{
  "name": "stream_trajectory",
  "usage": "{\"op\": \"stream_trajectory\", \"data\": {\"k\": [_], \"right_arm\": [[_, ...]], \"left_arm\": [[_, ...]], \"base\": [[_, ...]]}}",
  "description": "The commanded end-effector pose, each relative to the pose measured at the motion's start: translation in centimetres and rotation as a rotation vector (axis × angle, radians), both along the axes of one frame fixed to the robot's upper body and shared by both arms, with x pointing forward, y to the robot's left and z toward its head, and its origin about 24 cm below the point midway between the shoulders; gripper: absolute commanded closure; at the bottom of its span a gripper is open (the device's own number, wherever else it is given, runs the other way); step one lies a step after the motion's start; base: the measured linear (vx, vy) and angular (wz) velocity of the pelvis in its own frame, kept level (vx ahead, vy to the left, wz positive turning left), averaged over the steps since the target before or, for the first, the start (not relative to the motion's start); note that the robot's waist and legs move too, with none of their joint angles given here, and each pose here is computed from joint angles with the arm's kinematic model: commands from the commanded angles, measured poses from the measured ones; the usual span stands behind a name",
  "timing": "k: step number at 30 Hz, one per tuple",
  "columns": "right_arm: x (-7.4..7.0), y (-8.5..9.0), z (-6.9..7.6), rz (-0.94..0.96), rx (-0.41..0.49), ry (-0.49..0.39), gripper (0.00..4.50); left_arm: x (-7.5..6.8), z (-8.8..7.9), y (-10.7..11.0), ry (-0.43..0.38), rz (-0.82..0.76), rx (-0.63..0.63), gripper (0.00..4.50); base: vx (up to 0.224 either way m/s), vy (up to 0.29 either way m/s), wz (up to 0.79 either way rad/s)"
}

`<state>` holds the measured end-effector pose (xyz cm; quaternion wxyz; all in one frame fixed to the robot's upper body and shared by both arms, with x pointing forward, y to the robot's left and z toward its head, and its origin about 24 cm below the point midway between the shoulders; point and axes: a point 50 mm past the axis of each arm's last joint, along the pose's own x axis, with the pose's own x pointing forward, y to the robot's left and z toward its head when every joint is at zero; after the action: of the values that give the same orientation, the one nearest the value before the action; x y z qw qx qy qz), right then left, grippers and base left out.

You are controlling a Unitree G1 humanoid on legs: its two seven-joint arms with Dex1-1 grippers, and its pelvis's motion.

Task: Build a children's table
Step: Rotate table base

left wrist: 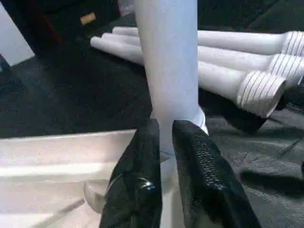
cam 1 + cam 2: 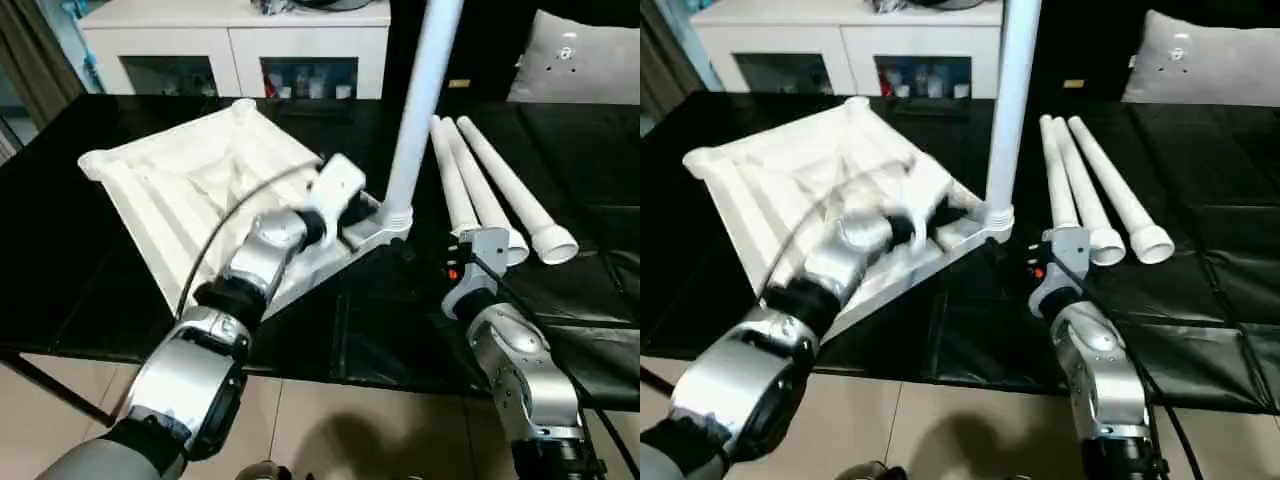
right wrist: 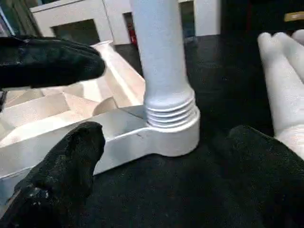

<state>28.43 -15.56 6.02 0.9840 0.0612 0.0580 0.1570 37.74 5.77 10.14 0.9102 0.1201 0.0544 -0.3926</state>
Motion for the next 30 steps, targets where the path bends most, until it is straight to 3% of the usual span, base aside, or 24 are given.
{"op": "stream_trajectory", "data": {"k": [1, 7, 11, 13, 15, 16, 20, 26, 30], "right_arm": [[-0.5, 0.5, -0.1, 0.043, -0.009, 0.009, 0.00], [-1.0, 1.0, -0.4, 0.089, -0.008, 0.021, 0.00], [-1.3, 1.4, -0.5, 0.158, -0.054, 0.034, 0.00], [-1.4, 1.4, -0.5, 0.172, -0.062, 0.036, 0.00], [-1.6, 1.8, -0.5, 0.221, -0.081, 0.039, 0.00], [-1.6, 1.9, -0.5, 0.234, -0.086, 0.040, 0.00], [-1.6, 2.3, -0.6, 0.284, -0.110, 0.050, 0.00], [-1.6, 2.7, -0.7, 0.339, -0.131, 0.061, 0.00], [-1.1, 2.9, -0.9, 0.346, -0.144, 0.069, 0.00]], "left_arm": [[-0.4, -0.1, 2.4, 0.010, -0.005, 0.017, 3.83], [-2.3, 0.0, 6.0, 0.019, -0.068, 0.077, 3.83], [-3.8, 0.6, 11.6, 0.071, 0.041, 0.242, 3.83], [-4.2, 0.7, 12.2, 0.083, 0.045, 0.261, 3.83], [-5.5, 1.1, 14.3, 0.124, 0.074, 0.350, 3.83], [-6.0, 1.3, 14.9, 0.136, 0.085, 0.378, 4.12], [-6.9, 2.5, 18.9, 0.170, 0.238, 0.560, 4.38], [-7.8, 3.1, 20.8, 0.223, 0.300, 0.681, 4.38], [-8.1, 2.1, 20.0, 0.265, 0.263, 0.670, 4.38]], "base": [[0.000, 0.000, 0.00], [0.000, 0.000, 0.00], [0.000, 0.000, 0.00], [0.000, 0.000, 0.00], [0.000, 0.000, 0.00], [0.000, 0.000, 0.00], [0.000, 0.000, 0.00], [0.000, 0.000, 0.00], [0.000, 0.000, 0.00]]}}
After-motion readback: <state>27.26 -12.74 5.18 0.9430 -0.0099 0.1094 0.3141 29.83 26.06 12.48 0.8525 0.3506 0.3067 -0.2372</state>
